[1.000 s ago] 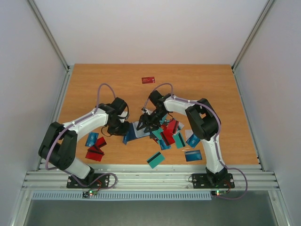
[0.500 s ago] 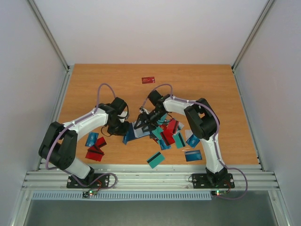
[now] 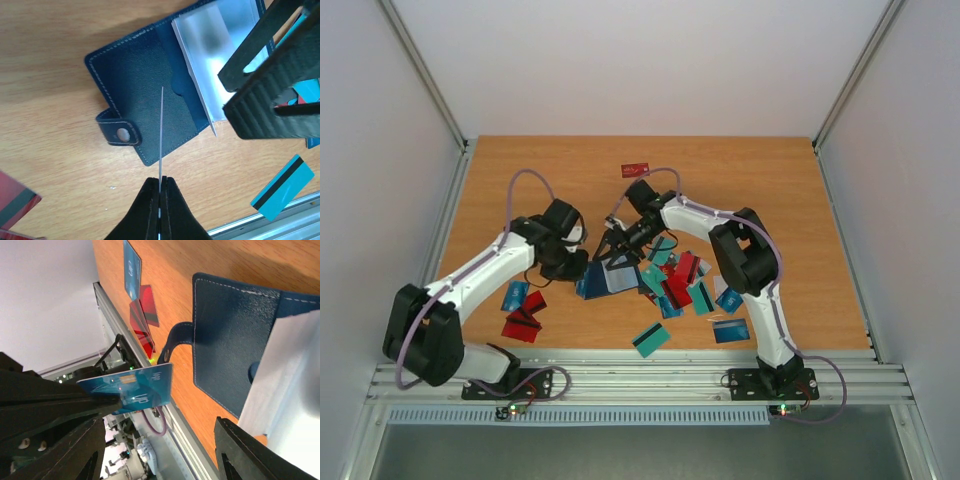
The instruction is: Put the credit cards into the card holder
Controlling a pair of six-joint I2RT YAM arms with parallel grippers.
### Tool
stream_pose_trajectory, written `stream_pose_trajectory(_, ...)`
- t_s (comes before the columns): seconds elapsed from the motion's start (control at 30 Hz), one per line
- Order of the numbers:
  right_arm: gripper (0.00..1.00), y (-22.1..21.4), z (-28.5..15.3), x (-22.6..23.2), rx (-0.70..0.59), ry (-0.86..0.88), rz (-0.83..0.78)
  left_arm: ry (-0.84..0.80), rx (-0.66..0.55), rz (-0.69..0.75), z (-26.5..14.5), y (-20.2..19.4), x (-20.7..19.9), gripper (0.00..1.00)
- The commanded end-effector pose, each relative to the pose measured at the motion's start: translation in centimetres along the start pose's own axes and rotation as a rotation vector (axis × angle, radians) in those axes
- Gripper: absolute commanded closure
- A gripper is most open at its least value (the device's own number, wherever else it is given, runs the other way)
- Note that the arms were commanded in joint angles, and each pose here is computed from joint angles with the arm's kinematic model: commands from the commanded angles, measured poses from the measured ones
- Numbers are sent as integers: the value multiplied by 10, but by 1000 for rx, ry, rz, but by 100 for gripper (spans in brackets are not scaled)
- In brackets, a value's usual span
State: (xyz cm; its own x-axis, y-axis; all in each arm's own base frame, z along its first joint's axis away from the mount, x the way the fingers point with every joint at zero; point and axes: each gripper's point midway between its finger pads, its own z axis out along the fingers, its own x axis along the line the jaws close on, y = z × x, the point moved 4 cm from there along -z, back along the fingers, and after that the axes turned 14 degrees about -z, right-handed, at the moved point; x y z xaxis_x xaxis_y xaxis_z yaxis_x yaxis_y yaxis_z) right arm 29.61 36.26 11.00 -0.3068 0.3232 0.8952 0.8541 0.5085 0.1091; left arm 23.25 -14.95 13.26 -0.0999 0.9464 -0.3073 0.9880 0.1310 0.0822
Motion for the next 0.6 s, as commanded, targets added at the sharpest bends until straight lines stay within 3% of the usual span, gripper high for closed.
stream_pose_trajectory(0.0,39,4,13,2,40,37,26,-19,-46,-50,-22,3,5,100)
stream_pose_trajectory(0.23,40,12,17,4,37,-25,9,-79,-62,-98,-29,5,14,100)
stream_pose_trajectory(0.57,39,-10,-25,2,10,-202,-29,-27,30,-95,8,-1,27,100)
